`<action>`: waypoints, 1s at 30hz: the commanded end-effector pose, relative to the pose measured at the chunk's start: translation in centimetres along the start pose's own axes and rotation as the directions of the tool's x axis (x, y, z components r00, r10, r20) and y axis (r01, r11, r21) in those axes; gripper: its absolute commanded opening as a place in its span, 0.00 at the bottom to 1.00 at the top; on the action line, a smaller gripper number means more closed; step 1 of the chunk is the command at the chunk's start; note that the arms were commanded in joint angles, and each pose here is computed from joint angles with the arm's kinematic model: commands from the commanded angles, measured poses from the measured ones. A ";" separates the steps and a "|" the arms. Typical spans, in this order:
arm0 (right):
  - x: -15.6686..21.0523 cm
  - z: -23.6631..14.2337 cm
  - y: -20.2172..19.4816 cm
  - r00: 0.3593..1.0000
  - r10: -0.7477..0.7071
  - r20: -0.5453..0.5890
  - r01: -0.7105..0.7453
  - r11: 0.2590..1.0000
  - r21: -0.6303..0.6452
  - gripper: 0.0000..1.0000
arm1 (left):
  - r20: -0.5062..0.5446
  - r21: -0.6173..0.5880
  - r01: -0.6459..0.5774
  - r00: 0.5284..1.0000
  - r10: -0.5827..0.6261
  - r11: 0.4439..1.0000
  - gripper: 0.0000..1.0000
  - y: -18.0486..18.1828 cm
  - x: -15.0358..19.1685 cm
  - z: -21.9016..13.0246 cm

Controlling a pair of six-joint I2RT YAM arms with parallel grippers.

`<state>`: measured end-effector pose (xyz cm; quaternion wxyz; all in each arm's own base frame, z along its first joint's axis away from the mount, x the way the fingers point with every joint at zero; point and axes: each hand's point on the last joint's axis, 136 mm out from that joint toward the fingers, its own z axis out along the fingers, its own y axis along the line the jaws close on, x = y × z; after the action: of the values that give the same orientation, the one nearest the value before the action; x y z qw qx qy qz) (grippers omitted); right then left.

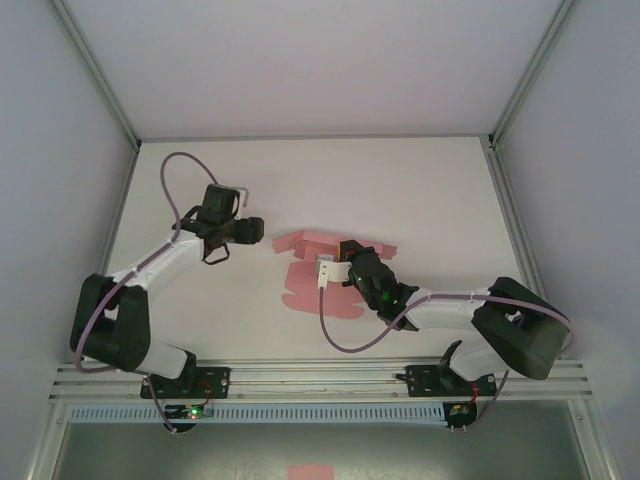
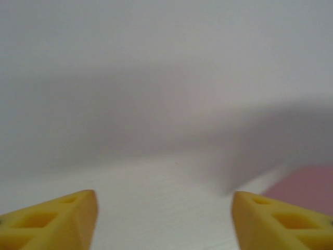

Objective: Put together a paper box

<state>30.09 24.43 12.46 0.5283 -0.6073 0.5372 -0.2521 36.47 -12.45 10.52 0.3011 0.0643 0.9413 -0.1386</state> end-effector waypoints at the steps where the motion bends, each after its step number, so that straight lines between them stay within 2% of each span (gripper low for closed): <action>1: 0.5 0.0 2.4 0.999 -0.029 -0.021 0.027 0.995 -0.095 0.00 | -0.039 0.235 -0.110 0.992 0.122 0.966 0.61 -5.2 1.4 0.9; 2: 0.6 0.0 2.3 0.999 -0.031 -0.024 0.029 0.995 -0.096 0.00 | -0.049 0.293 -0.143 0.985 0.164 0.946 0.58 -6.7 2.1 1.2; 7: 0.9 0.1 2.5 0.998 -0.043 -0.041 0.039 0.994 -0.103 0.00 | -0.064 0.415 -0.272 0.943 0.326 0.868 0.52 -11.4 5.3 1.5; 11: 1.1 0.2 2.9 0.997 -0.050 -0.057 0.043 0.992 -0.119 0.00 | -0.023 0.463 -0.309 0.933 0.360 0.831 0.51 -13.3 6.4 0.8; 16: 1.4 0.1 2.9 0.997 -0.044 -0.070 0.034 0.991 -0.128 0.00 | 0.045 0.506 -0.345 0.926 0.376 0.791 0.53 -14.1 7.6 -0.4; 18: 1.3 0.1 2.9 0.997 -0.037 -0.070 0.027 0.990 -0.137 0.00 | 0.047 0.494 -0.356 0.922 0.384 0.793 0.53 -13.8 7.8 -0.2; 21: 1.4 0.1 3.2 0.996 -0.047 -0.077 0.035 0.988 -0.149 0.00 | -0.014 0.477 -0.318 0.930 0.369 0.820 0.52 -13.2 8.7 0.9; 26: 1.1 -0.4 2.8 0.996 -0.067 -0.067 0.058 0.991 -0.124 0.00 | -0.117 0.337 -0.179 0.966 0.230 0.924 0.44 -10.9 9.0 3.0; 29: 0.8 -0.5 1.7 0.996 -0.052 -0.075 0.044 0.994 -0.095 0.00 | -0.075 0.373 -0.121 0.984 0.160 0.920 0.41 -11.6 8.5 3.0; 30: 0.4 -0.5 1.2 0.997 -0.050 -0.061 0.045 0.995 -0.086 0.00 | -0.033 0.432 -0.135 0.986 0.165 0.892 0.41 -12.6 8.4 2.6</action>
<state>30.01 23.65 11.77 0.4907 -0.6179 0.5518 -0.2700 27.99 -23.79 5.67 0.2261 0.2305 0.9031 -0.2831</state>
